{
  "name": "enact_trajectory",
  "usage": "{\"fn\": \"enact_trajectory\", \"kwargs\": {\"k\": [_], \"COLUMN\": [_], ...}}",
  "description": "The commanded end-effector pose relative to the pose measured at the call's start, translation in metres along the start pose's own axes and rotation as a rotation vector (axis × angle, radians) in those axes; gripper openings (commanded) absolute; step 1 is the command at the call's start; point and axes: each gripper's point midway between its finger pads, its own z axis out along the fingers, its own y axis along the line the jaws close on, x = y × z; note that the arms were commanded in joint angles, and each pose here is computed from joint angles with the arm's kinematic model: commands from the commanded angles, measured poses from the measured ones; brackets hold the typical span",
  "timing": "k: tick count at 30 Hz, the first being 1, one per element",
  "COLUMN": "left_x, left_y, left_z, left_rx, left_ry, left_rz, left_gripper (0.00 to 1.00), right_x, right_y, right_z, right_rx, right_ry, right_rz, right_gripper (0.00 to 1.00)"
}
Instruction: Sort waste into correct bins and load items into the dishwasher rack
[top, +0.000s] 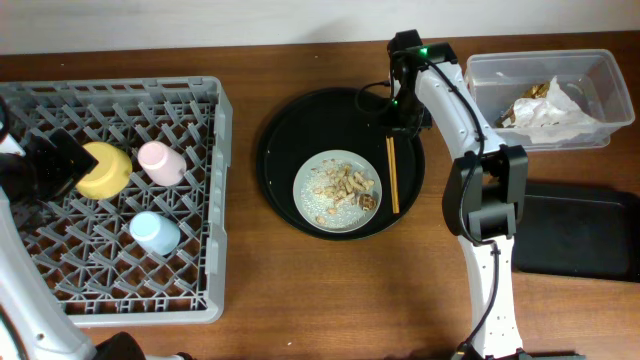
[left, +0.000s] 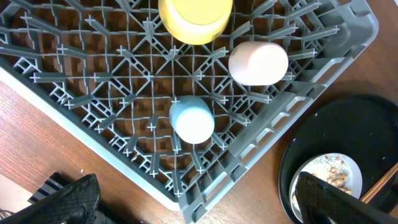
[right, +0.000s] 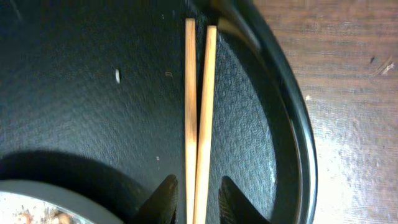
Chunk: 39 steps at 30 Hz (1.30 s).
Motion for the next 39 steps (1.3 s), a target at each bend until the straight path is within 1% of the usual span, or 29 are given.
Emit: {"fn": "enact_trajectory", "kwargs": {"k": [1,7,17,18,19,20,26,28,29,30,32,33,34,39], "left_x": [-0.001,-0.001,-0.001,-0.001,-0.001,-0.001,-0.001,-0.001,-0.001,-0.001,-0.001,-0.001,-0.001,-0.001], "left_y": [0.002,0.002,0.002,0.002,0.002,0.002,0.002,0.002,0.002,0.002,0.002,0.002,0.002,0.002], "left_z": [0.000,0.000,0.000,0.000,0.000,0.000,0.000,0.000,0.000,0.000,0.000,0.000,0.000,0.000], "left_rx": [-0.007,-0.007,-0.007,-0.007,-0.007,-0.007,-0.007,-0.007,-0.007,-0.007,-0.007,-0.007,-0.007,-0.007], "left_ry": [-0.005,-0.004,-0.004,-0.005,-0.004,-0.004,-0.004,-0.004,-0.004,-0.004,-0.005,-0.004,-0.004,-0.004], "left_rz": [-0.010,-0.010,-0.010,-0.010,-0.010,-0.010,-0.010,-0.010,-0.010,-0.010,-0.010,-0.010,-0.010,-0.010], "left_gripper": [1.00,1.00,1.00,1.00,1.00,1.00,1.00,1.00,1.00,1.00,1.00,1.00,1.00,1.00], "right_x": [0.006,0.009,0.011,0.012,0.013,0.013,0.006,0.008,0.009,0.010,0.012,0.014,0.018,0.031], "right_y": [-0.009,-0.011,-0.011,-0.011,-0.010,-0.009,-0.006,-0.006,-0.006,-0.006,-0.006,-0.007,-0.008,-0.012], "right_z": [0.022,0.039,0.038,0.038,0.035,0.031,0.007,0.006,0.006,0.006,0.006,0.006,0.008,0.027], "right_rx": [0.053,0.054,0.051,0.050,0.048,0.045,0.041,0.042,0.043,0.042,0.044,0.046,0.050,0.062], "right_ry": [0.022,0.026,0.035,0.038,0.042,0.043,0.026,0.032,0.037,0.041,0.049,0.058,0.072,0.118], "right_rz": [0.039,0.039,0.039,0.040,0.040,0.040,0.038,0.039,0.040,0.039,0.053,0.057,0.058,0.114], "right_gripper": [0.24,0.24,0.23,0.22,0.18,0.17,0.16,0.16,0.11,0.10,0.11,0.17,0.18,0.18]}}
